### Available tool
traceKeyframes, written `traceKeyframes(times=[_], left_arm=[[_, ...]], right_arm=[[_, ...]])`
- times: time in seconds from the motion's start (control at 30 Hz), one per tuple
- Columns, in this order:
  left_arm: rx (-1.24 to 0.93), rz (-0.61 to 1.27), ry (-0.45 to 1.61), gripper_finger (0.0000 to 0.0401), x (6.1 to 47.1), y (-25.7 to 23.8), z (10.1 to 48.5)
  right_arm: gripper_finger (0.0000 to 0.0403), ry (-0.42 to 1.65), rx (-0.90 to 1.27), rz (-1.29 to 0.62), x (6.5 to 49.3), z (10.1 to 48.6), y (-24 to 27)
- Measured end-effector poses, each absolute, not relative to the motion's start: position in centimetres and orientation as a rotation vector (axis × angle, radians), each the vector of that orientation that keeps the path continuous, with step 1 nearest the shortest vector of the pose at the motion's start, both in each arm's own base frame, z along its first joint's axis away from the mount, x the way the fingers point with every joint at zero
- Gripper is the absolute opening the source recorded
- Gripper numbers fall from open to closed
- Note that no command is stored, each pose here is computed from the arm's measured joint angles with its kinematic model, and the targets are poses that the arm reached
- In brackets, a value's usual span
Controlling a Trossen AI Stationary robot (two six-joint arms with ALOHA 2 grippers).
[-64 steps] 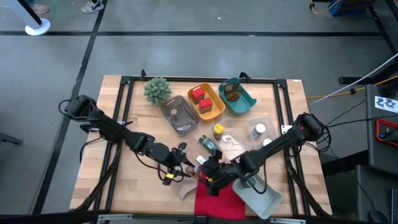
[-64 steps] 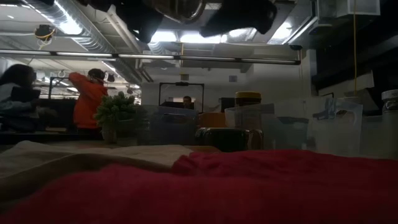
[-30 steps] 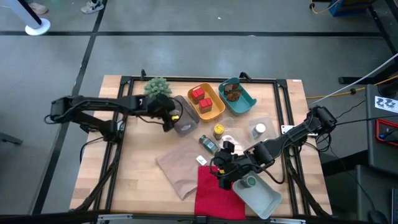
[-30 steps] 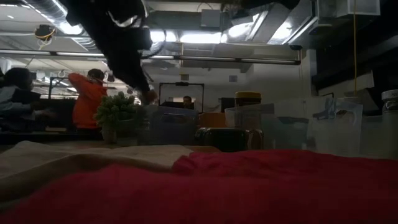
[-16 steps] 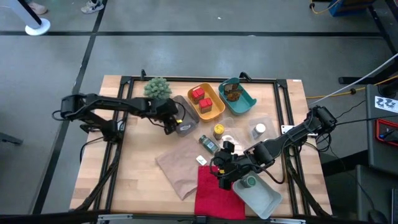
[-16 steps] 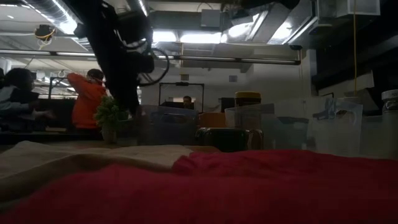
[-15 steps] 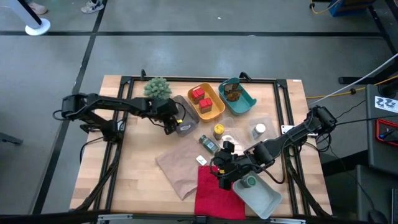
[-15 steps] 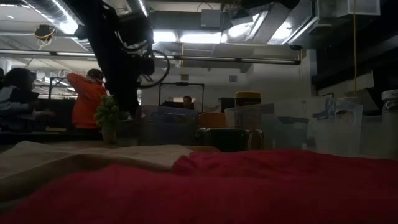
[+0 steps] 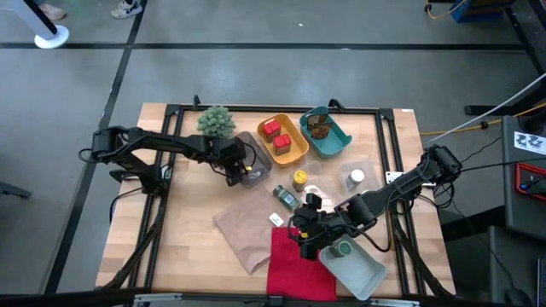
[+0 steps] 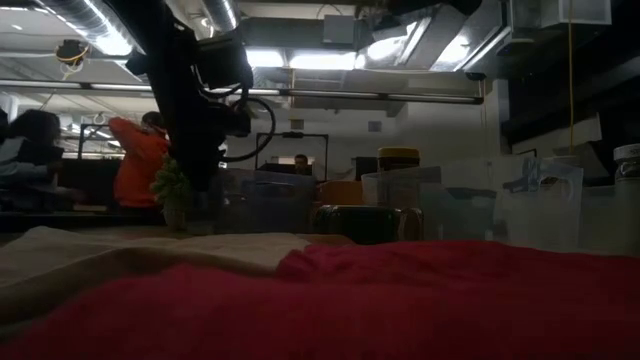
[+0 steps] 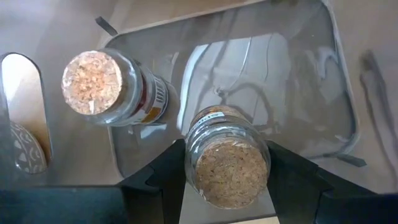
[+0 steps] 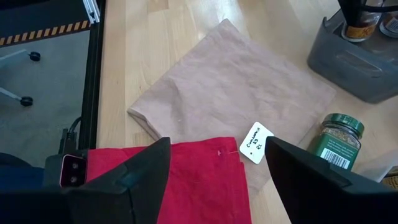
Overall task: Sort spices by type
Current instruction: Put the brown seasoning bottle into the black bin, then put the green seasoning bottle into the gray bin
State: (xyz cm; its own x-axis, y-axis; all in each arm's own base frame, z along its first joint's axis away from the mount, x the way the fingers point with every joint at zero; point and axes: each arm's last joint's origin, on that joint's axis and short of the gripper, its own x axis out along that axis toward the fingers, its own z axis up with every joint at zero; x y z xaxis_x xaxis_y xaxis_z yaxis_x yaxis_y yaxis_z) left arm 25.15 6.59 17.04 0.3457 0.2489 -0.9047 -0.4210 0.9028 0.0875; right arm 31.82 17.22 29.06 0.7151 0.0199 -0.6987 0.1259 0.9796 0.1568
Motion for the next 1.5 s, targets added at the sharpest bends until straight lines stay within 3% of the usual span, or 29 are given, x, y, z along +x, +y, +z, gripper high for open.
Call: traceKeyframes(times=[0.3,0.63,0.87,1.13,1.5], left_arm=[[-0.171,0.437,1.139,0.0175,25.1,6.6,17.0],[-0.186,0.447,1.136,0.0231,25.1,6.6,17.0],[-0.182,0.444,1.133,0.0240,25.1,6.6,17.1],[-0.184,0.444,1.062,0.0241,24.5,6.4,18.9],[-0.183,0.443,0.919,0.0241,23.2,6.1,22.0]], right_arm=[[0.0260,0.773,0.199,-0.059,31.8,29.1,17.2],[0.0260,0.773,0.199,-0.059,31.8,29.1,17.2],[0.0260,0.772,0.226,-0.070,31.8,29.1,17.2],[0.0260,0.743,0.222,-0.172,32.3,28.3,17.2],[0.0260,0.756,0.187,-0.380,35.0,24.2,15.8]])
